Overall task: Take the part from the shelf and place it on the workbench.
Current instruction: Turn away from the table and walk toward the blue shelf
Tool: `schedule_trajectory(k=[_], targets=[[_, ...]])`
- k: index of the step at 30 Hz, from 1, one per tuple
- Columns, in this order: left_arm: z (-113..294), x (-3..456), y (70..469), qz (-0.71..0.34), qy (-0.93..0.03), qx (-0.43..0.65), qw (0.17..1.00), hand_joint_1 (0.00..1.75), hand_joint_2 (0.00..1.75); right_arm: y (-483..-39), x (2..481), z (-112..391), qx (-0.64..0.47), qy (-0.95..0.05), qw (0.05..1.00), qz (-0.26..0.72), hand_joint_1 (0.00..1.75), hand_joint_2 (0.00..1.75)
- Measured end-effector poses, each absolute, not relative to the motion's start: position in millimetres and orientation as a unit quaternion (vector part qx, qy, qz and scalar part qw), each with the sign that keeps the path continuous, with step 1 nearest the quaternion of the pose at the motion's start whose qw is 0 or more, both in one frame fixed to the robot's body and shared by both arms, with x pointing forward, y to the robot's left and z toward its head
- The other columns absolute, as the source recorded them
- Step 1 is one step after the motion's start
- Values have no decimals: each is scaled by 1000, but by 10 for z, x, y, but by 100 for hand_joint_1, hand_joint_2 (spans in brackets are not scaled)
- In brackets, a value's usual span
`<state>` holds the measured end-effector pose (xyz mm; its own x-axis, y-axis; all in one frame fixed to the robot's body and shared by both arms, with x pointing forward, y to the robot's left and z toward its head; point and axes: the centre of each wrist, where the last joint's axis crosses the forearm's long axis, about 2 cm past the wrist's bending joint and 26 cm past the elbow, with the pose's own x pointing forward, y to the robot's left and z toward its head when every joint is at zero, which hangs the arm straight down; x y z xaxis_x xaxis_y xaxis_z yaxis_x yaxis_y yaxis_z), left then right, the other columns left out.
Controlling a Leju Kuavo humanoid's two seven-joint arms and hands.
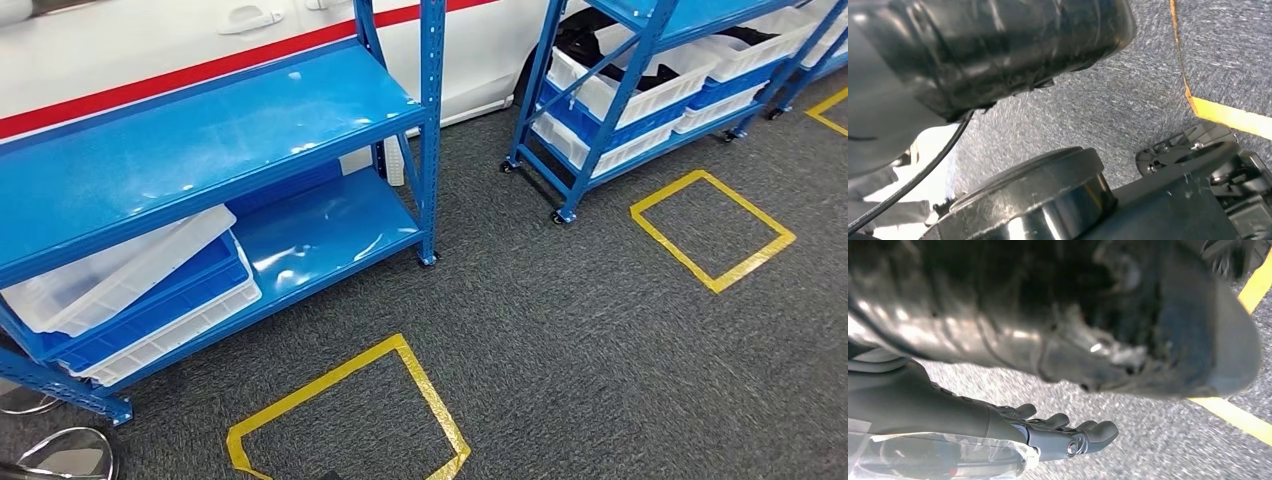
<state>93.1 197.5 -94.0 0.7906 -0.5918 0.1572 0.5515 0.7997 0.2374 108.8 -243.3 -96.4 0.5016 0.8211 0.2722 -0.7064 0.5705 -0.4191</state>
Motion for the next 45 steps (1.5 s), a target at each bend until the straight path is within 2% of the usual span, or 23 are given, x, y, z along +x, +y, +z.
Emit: schedule_trajectory(k=[43, 45], targets=[[-942, 928, 1974, -320, -108, 89, 937, 0, 0, -2409, 1065, -969, -117, -213, 855, 457, 0, 0], [-941, 930, 1975, -320, -108, 90, 937, 0, 87, -2408, 1084, -964, -118, -213, 857, 454, 0, 0]])
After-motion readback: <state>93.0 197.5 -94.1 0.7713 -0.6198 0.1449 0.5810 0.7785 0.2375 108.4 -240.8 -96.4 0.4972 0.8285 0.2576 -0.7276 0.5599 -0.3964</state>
